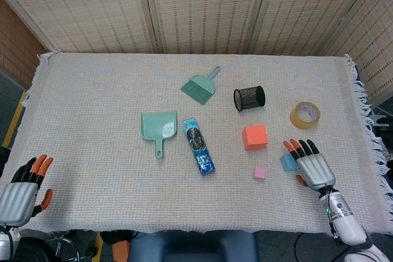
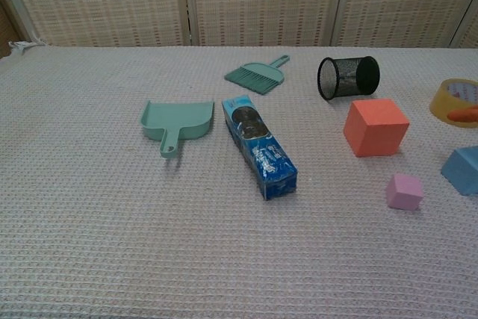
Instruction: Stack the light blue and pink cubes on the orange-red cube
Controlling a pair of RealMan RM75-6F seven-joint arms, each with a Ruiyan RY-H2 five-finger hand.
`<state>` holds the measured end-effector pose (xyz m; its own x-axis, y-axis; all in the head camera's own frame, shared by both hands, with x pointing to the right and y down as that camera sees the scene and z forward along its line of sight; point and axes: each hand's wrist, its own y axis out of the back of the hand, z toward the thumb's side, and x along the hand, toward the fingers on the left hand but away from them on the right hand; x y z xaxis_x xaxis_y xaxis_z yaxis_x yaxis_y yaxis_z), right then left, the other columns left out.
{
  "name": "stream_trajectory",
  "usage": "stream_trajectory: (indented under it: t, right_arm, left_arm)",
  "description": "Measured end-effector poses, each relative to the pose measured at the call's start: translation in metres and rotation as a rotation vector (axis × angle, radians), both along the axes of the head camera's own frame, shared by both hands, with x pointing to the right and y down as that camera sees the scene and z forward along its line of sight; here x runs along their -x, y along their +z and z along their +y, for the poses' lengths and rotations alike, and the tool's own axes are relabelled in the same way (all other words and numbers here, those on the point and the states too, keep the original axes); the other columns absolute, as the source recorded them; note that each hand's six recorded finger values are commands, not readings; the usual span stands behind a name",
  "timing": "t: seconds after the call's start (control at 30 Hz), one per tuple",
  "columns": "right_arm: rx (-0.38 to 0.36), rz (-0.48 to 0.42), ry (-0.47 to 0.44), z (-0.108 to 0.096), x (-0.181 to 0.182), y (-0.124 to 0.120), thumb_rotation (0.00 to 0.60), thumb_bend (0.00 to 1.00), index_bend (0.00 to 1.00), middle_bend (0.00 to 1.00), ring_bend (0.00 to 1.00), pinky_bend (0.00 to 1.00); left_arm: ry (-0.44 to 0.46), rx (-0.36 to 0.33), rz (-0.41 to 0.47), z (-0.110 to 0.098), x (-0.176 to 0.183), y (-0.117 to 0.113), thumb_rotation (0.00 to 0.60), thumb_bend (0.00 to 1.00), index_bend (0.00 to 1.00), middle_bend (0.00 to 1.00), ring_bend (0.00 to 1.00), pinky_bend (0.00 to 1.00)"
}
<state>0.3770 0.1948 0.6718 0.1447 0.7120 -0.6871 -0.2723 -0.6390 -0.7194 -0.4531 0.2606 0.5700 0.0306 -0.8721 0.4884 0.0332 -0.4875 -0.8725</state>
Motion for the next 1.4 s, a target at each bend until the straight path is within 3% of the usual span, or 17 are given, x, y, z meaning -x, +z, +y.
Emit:
stream_trajectory:
  t: [0.27, 0.57, 0.8, 1.03, 1.4]
  right_arm:
    - [0.013, 0.010, 0.018, -0.005, 0.000, 0.016, 0.600, 0.19, 0.12, 0.00, 0.00, 0.06]
    - [-0.011, 0.009, 0.073, -0.013, -0.002, 0.040, 0.600, 0.19, 0.33, 0.00, 0.00, 0.09]
    - [-0.048, -0.014, 0.105, -0.018, -0.001, 0.042, 0.600, 0.19, 0.47, 0.02, 0.00, 0.13]
    - [-0.060, -0.057, 0.123, -0.026, 0.001, 0.033, 0.600, 0.19, 0.50, 0.02, 0.00, 0.13]
    - [-0.063, -0.140, 0.094, -0.062, 0.021, -0.014, 0.600, 0.19, 0.50, 0.02, 0.00, 0.13]
  left_arm:
    - [-0.009, 0.010, -0.008, -0.002, 0.002, 0.003, 0.600, 0.47, 0.00, 0.00, 0.00, 0.15]
    - [-0.032, 0.019, -0.021, -0.006, 0.008, 0.006, 0.600, 0.47, 0.00, 0.00, 0.00, 0.15]
    - [-0.038, 0.024, -0.024, -0.007, 0.010, 0.008, 0.600, 0.47, 0.00, 0.00, 0.00, 0.15]
    - [-0.047, 0.025, -0.024, -0.009, 0.012, 0.008, 0.600, 0.47, 0.00, 0.00, 0.00, 0.15]
    - [-0.056, 0.037, -0.026, -0.010, 0.014, 0.011, 0.600, 0.47, 0.00, 0.00, 0.00, 0.15]
